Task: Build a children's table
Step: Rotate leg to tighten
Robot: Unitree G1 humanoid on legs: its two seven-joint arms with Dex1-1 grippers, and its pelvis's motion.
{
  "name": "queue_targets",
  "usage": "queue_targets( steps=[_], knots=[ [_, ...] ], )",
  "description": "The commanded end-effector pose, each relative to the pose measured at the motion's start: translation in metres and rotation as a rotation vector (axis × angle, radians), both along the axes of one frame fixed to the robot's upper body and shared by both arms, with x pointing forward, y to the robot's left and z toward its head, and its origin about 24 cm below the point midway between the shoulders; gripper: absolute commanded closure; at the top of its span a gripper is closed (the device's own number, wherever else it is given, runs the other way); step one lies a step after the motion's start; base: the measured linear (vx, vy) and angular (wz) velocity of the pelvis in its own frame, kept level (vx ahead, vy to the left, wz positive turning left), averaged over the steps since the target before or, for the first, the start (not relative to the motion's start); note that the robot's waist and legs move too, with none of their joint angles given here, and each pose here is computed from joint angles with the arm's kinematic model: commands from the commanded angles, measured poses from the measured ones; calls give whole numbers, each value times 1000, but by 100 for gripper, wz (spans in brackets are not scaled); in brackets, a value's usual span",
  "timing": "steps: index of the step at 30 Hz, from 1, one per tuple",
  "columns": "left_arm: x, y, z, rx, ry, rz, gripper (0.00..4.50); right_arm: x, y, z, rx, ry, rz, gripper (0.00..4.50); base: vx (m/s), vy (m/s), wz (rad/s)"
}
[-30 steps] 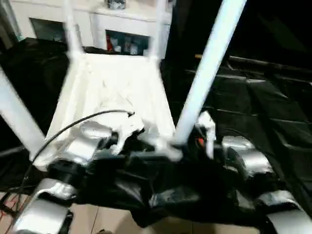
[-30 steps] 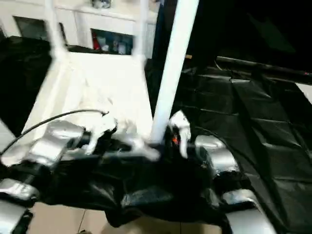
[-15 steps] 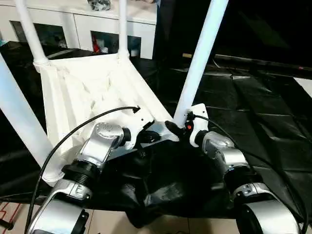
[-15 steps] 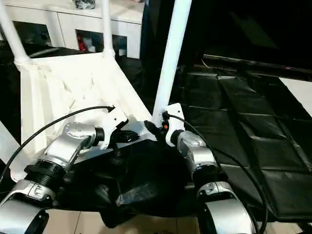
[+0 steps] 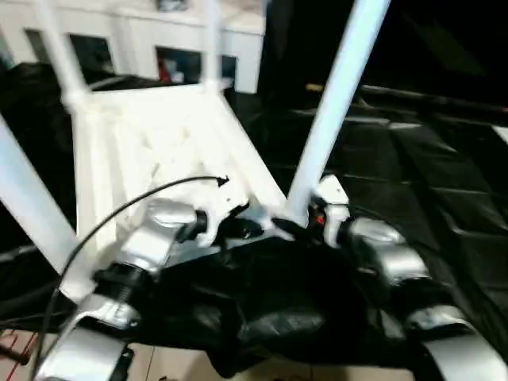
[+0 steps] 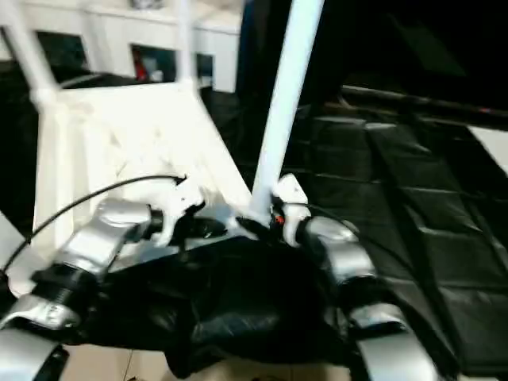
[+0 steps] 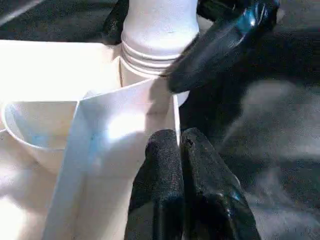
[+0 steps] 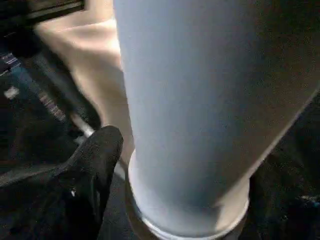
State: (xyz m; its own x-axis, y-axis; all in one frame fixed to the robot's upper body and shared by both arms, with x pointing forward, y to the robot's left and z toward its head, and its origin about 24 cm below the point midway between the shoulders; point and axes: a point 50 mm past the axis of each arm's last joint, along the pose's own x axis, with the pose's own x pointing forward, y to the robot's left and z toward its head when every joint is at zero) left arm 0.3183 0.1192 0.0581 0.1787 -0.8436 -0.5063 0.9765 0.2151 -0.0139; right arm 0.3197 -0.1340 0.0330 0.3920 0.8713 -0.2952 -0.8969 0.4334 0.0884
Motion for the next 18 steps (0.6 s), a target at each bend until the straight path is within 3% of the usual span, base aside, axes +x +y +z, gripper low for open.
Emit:
queue_targets(
  steps=[1,11,18],
  knots=[
    [-7,-22,0,-26,3,-146,450,-9,20,3,31,19,182,98,0,0,0],
    [-3,-7,1,10,-8,-182,450,-18,20,5,37,80,288,169,0,0,0],
    [1,-8,0,5,-29,-139,450,-17,21,4,51,80,245,179,0,0,0]
  ],
)
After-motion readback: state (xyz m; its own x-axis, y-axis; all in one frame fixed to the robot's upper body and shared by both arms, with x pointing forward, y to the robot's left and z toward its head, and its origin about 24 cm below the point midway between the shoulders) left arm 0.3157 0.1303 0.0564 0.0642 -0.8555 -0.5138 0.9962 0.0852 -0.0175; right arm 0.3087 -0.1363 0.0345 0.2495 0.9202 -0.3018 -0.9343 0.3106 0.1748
